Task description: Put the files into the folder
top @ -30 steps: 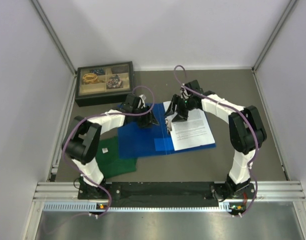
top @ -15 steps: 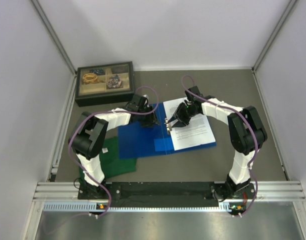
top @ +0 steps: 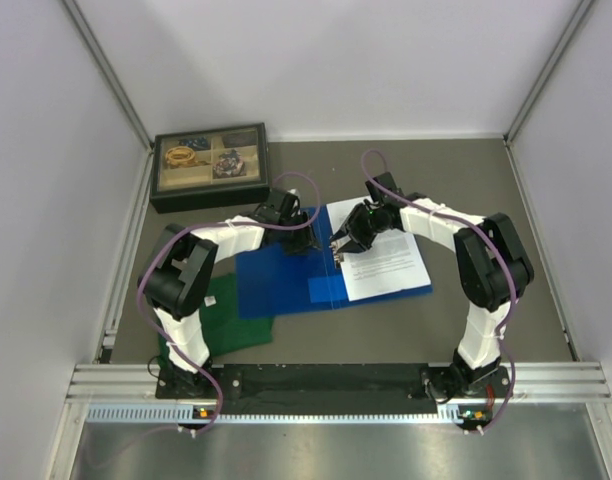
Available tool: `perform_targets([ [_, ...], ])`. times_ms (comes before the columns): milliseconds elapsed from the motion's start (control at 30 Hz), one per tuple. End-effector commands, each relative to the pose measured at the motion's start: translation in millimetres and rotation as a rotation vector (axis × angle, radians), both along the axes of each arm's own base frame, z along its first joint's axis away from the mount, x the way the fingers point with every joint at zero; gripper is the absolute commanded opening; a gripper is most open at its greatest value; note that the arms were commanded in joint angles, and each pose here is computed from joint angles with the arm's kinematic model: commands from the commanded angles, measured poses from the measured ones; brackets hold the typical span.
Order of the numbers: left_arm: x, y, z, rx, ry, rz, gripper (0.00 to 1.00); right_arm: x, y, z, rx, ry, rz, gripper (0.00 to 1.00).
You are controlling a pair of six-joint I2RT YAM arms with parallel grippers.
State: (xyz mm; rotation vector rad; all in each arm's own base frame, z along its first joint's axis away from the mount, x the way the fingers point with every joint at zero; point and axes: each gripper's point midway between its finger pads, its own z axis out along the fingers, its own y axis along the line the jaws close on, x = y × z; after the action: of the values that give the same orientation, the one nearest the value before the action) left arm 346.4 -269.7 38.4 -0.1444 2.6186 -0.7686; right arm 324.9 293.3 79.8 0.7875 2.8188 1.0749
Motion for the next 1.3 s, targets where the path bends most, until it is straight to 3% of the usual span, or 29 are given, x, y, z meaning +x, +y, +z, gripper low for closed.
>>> perform_targets([
  [0, 4, -1, 4, 0.02, -0.019, -0.008, 0.51, -2, 16, 28, 0.054, -0.052, 0.012, 0.38],
  [267, 4, -2, 5, 0.026, -0.024, -0.015, 0.5, -5, 15, 29, 0.056, -0.05, 0.008, 0.24],
  [533, 4, -3, 6, 0.021, -0.024, -0.021, 0.5, -5, 16, 25, 0.056, -0.041, 0.006, 0.18],
  [733, 1, -9, 10, 0.063, -0.038, -0.069, 0.51, -6, 15, 21, 0.049, -0.034, 0.006, 0.0],
  [933, 2, -13, 1, 0.099, -0.015, -0.083, 0.52, -9, 13, 15, 0.039, -0.023, 0.008, 0.0],
  [1267, -16, 8, -45, 0.214, 0.111, -0.147, 0.29, -19, -4, -10, -0.042, -0.002, 0.026, 0.0],
])
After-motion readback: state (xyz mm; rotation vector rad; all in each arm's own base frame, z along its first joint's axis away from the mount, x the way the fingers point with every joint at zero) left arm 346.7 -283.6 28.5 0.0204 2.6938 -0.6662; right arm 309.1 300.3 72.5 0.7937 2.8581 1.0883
